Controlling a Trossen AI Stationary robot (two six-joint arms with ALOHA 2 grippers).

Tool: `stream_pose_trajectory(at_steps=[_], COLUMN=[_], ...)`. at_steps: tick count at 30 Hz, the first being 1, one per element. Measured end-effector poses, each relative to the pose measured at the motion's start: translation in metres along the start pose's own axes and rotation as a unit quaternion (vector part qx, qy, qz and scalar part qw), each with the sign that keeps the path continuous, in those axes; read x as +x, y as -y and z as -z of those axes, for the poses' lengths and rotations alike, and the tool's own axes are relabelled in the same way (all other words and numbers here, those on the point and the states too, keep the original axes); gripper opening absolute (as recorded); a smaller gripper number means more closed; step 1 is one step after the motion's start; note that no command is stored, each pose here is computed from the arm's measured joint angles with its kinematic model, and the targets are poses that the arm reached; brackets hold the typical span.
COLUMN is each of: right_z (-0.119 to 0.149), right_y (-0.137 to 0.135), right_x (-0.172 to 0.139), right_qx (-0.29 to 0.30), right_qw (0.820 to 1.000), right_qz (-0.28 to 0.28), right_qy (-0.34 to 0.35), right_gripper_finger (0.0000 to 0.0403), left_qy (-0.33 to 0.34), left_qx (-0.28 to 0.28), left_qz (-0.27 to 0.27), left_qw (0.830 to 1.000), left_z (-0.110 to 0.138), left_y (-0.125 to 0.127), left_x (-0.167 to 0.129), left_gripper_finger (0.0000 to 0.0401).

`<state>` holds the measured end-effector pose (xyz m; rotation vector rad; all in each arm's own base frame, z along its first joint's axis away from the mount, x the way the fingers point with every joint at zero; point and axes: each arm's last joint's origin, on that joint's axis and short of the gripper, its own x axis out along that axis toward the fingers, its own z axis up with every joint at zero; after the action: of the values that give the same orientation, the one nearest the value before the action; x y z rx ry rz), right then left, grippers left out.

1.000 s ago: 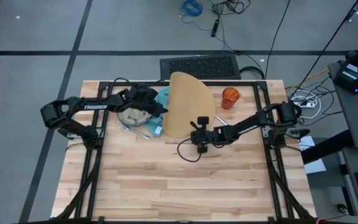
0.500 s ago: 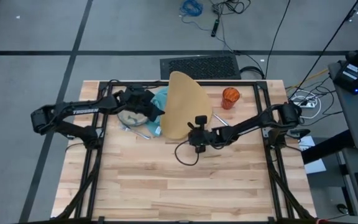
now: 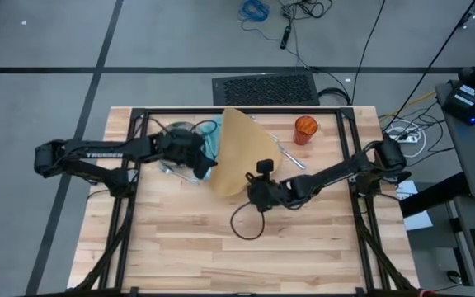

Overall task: Set table place
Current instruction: Move the brown mat to the center of the table

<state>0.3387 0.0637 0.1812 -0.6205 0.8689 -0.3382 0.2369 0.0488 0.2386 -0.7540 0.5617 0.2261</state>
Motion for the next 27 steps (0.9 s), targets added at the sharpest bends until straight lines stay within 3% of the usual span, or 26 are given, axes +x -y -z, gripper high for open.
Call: stream_pose_trajectory(at_steps=[4, 13, 27], right_z=[-0.003, -0.007, -0.005], right_y=[-0.005, -0.044, -0.081], right_x=[-0.027, -0.068, -0.104], right_qx=[0.035, 0.059, 0.119], right_qw=[0.999, 0.995, 0.973], right_qz=[-0.012, -0.060, -0.179], right_qy=[0.015, 0.062, 0.087], right_gripper_finger=[0.0000, 0.0000, 0.0000], left_qy=[0.003, 0.006, -0.049], left_qx=[0.010, 0.025, -0.003], left_qz=[0.002, 0.002, -0.014], left_qw=[1.000, 1.000, 0.999], left_z=[0.013, 0.053, 0.130], left_y=[0.018, 0.059, 0.095], left_x=[0.000, -0.001, 0.017], left_gripper_finger=[0.0000, 0.0000, 0.0000])
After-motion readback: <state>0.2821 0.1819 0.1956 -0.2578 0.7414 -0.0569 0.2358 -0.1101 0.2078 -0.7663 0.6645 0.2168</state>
